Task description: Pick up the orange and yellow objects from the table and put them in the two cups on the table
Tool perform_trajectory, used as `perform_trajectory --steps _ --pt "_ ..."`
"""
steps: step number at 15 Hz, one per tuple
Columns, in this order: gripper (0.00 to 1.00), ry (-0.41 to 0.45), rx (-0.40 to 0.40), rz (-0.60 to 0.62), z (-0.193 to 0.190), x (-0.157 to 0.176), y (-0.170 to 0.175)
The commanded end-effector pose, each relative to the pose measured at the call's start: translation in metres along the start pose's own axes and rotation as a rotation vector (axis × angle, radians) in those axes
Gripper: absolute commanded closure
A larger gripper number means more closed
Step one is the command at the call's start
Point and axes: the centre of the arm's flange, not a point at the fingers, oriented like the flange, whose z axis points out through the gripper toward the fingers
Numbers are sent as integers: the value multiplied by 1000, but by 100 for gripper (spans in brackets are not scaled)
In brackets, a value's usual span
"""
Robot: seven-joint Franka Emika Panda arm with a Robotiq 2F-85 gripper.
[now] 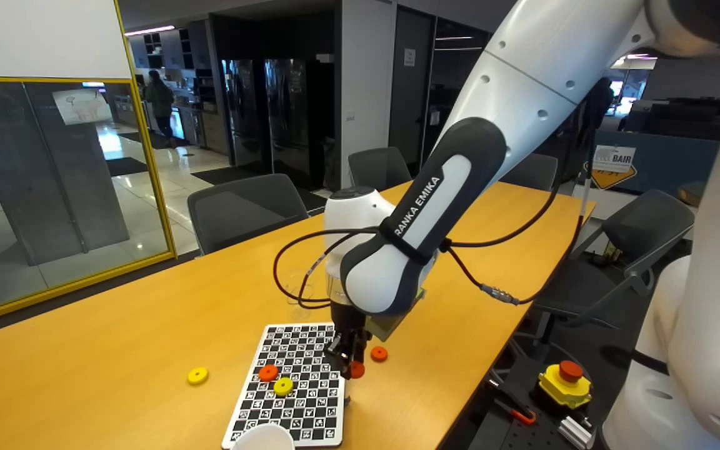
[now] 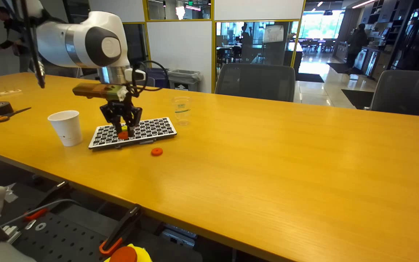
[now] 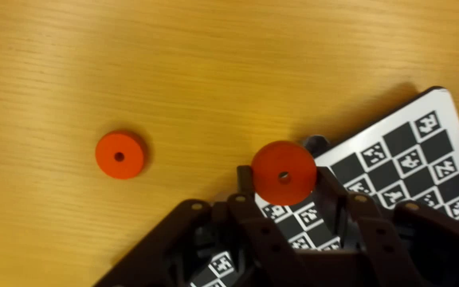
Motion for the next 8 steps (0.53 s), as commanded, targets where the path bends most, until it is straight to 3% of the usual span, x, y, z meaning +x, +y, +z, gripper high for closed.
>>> perform_trajectory --steps 1,8 --pt "76 50 -49 -42 -60 -13 -53" --pt "76 113 -76 -199 -107 -11 -153"
